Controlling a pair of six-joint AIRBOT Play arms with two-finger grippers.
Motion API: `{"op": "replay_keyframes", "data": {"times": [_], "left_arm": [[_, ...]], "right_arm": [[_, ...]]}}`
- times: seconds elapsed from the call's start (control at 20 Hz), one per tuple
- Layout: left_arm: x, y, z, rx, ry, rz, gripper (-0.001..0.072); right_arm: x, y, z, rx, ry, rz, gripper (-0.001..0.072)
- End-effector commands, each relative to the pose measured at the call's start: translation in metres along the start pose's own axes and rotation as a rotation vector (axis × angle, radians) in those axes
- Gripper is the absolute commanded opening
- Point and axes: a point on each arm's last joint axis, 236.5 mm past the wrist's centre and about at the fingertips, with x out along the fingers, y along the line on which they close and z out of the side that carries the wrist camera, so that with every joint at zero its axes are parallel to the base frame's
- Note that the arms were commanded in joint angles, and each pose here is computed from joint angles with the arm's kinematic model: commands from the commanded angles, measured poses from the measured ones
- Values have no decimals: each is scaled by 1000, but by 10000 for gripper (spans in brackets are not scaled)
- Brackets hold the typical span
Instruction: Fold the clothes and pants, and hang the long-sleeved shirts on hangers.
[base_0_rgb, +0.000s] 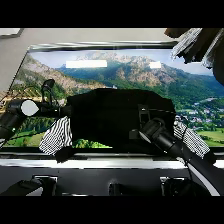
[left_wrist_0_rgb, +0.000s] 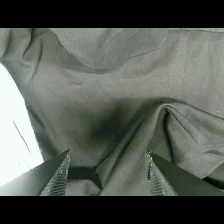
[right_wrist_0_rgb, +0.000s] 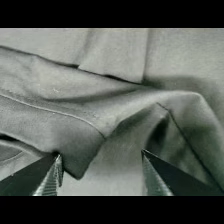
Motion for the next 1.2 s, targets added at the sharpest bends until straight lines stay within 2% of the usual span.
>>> {"op": "replay_keyframes", "data": {"times": [0.0,0.15,0.2,0.25,0.3,0.4,0.5,0.65,0.85,1.15], "left_arm": [[0,0,2,4,-8,3,540],[0,1,2,6,-8,5,540],[0,1,2,6,-8,5,540],[0,1,2,6,-8,5,540],[0,1,2,6,-8,5,540],[0,1,2,6,-8,5,539],[0,1,0,17,1,6,540],[1,-4,-15,160,53,2,540],[18,-40,-45,398,89,-47,540],[50,-101,-80,564,60,-131,540]], "right_arm": [[6,0,9,23,-37,-10,525],[17,5,10,52,-32,-6,523],[21,6,10,60,-25,-10,442],[23,7,10,62,-25,-9,309],[23,10,14,61,-40,3,209],[23,12,17,67,-55,13,41],[23,6,11,68,-28,-14,36],[14,-11,-5,79,43,-86,35],[5,-15,-11,103,65,-87,35],[5,-9,-17,118,89,-64,35]]}}
